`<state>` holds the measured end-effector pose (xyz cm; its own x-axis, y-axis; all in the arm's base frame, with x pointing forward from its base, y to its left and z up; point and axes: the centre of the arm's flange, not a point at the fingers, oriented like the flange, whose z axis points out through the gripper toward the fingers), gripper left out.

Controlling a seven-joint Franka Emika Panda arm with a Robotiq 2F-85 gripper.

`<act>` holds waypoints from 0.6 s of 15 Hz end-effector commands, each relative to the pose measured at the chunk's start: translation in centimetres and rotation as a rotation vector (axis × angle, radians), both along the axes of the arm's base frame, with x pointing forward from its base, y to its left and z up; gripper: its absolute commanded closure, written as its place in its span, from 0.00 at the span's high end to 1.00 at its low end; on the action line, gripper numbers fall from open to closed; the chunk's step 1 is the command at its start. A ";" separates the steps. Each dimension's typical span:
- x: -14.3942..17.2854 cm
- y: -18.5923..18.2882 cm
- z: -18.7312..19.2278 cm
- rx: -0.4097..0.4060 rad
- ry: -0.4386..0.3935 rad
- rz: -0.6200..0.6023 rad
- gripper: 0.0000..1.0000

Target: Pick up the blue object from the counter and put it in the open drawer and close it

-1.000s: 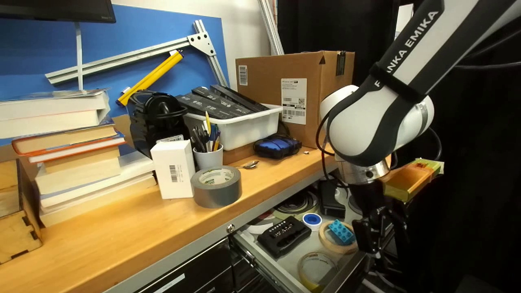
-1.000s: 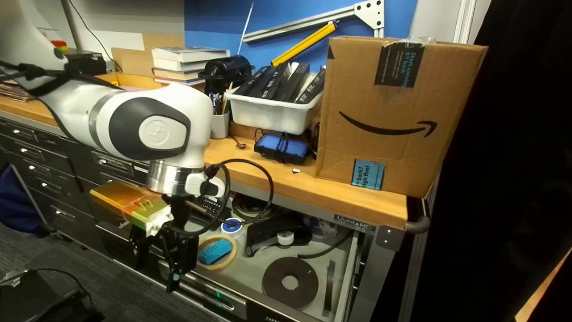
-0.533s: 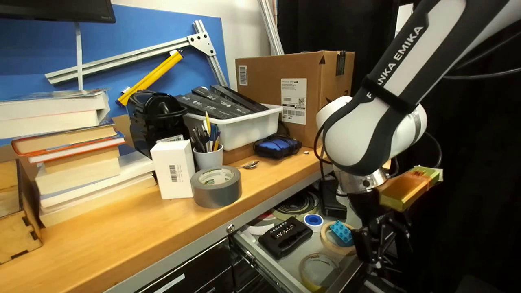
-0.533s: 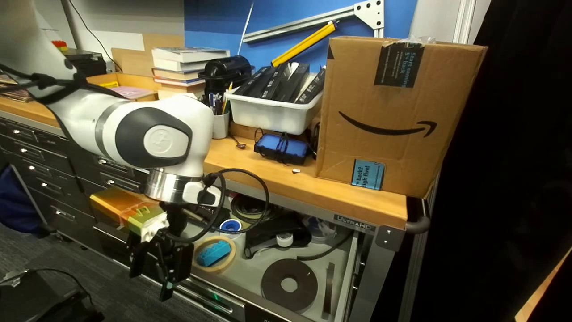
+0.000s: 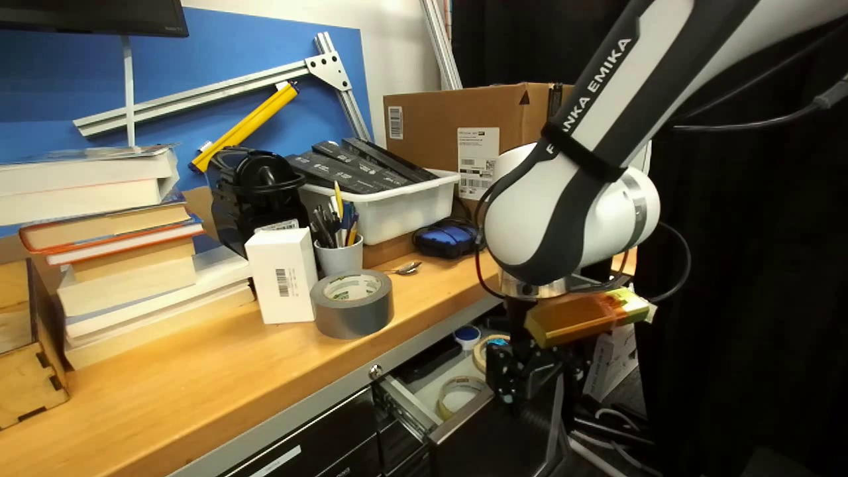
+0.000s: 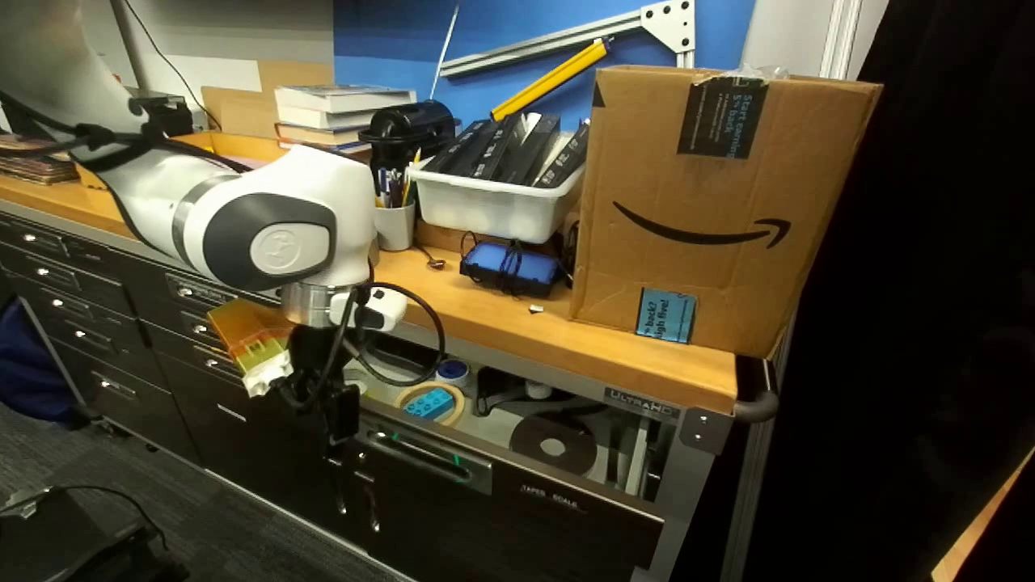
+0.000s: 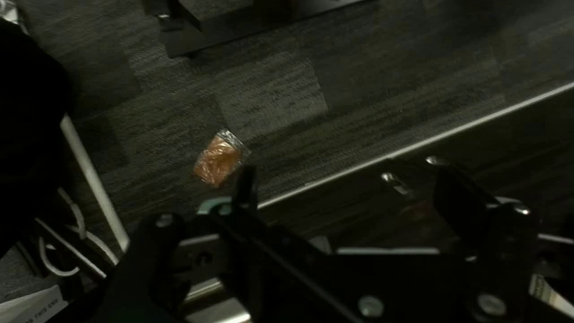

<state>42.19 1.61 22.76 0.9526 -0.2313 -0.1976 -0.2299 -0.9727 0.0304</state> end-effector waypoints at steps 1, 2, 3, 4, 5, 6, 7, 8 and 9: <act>3.1 3.7 0.1 0.041 -0.144 -0.133 1.00; 3.3 4.6 0.2 0.048 -0.190 -0.167 1.00; 3.5 5.5 0.3 0.053 -0.241 -0.195 1.00; 3.6 6.3 0.3 0.048 -0.294 -0.217 1.00; 3.6 6.9 0.3 0.037 -0.346 -0.232 1.00; 3.6 7.2 0.4 0.034 -0.394 -0.255 1.00; 3.5 7.4 0.8 0.034 -0.442 -0.279 1.00; 3.3 7.4 1.3 0.034 -0.488 -0.302 1.00; 3.1 7.2 1.9 0.037 -0.530 -0.328 1.00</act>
<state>45.60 8.32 23.50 0.8698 -0.4677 0.1571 -0.4451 -0.8812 -0.1592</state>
